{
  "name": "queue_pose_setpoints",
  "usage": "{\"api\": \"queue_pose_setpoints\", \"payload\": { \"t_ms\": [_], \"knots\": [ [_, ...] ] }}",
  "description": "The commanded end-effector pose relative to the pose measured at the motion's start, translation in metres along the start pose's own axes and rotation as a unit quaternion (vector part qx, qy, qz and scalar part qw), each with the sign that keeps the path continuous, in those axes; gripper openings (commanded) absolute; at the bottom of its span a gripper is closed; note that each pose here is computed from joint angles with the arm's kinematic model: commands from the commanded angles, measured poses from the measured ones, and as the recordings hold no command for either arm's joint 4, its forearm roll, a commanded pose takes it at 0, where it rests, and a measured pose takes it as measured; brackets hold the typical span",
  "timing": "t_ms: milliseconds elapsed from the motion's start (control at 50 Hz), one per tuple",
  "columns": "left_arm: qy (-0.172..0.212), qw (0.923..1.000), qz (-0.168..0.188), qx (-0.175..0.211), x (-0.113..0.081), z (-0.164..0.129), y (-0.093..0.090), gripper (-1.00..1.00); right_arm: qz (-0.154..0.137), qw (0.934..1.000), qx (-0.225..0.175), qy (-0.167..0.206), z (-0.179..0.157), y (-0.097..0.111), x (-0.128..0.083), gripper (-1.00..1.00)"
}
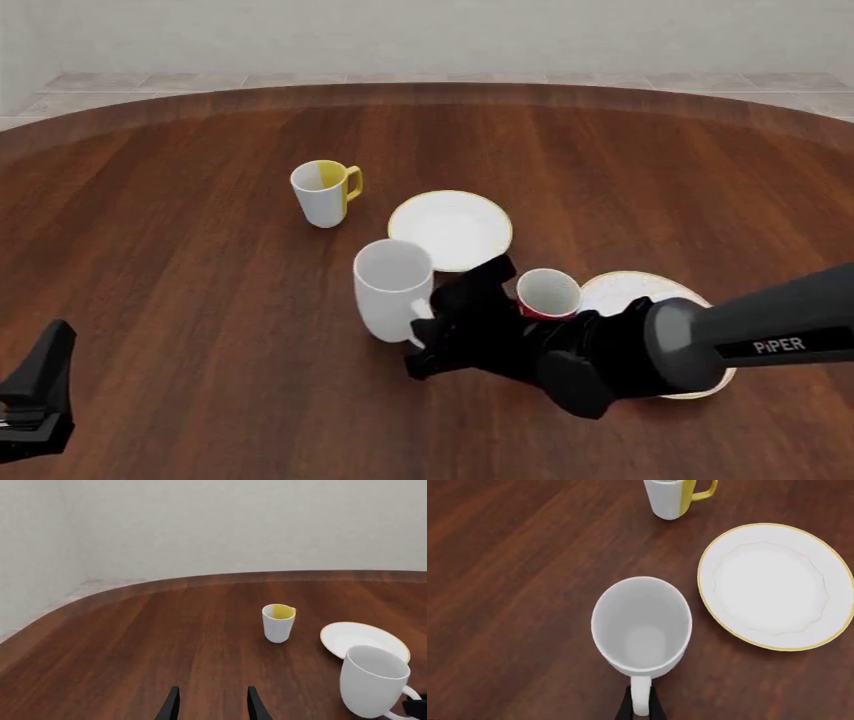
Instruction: Put the white mug on the left plate.
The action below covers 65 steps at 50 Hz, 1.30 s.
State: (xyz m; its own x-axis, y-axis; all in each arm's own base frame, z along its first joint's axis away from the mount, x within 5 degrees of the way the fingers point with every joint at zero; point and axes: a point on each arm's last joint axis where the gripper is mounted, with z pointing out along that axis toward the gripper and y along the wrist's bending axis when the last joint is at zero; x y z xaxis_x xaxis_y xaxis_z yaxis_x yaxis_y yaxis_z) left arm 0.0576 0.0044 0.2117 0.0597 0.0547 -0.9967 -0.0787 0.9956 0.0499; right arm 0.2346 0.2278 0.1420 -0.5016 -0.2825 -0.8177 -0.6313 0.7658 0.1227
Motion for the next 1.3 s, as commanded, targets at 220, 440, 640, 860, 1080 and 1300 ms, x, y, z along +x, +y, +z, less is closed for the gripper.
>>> {"api": "queue_pose_setpoints", "payload": {
  "t_ms": [220,440,640,860,1080,1300],
  "knots": [
    [-0.001,1.0000,0.000,0.000,0.000,0.000,0.000,1.00,-0.023,0.9996,0.001,-0.012,-0.010,0.000,-0.008,-1.00],
    [-0.001,1.0000,0.000,-0.001,0.000,0.000,0.000,1.00,-0.029,0.9994,0.000,-0.021,-0.018,0.002,-0.021,-1.00],
    [-0.002,1.0000,0.001,0.000,0.000,0.000,0.000,1.00,-0.041,0.9989,-0.003,-0.024,-0.026,0.007,-0.037,-1.00],
    [-0.002,1.0000,0.001,-0.001,0.000,-0.001,0.000,1.00,-0.046,0.9982,0.011,-0.037,-0.043,-0.001,-0.064,-1.00],
    [0.000,1.0000,0.001,-0.003,0.000,-0.001,0.000,1.00,-0.039,0.9980,0.025,-0.044,-0.053,-0.009,-0.086,-1.00],
    [0.001,1.0000,0.001,-0.007,0.001,-0.001,0.001,1.00,-0.041,0.9976,0.031,-0.046,-0.054,-0.012,-0.105,-1.00]
  ]
}}
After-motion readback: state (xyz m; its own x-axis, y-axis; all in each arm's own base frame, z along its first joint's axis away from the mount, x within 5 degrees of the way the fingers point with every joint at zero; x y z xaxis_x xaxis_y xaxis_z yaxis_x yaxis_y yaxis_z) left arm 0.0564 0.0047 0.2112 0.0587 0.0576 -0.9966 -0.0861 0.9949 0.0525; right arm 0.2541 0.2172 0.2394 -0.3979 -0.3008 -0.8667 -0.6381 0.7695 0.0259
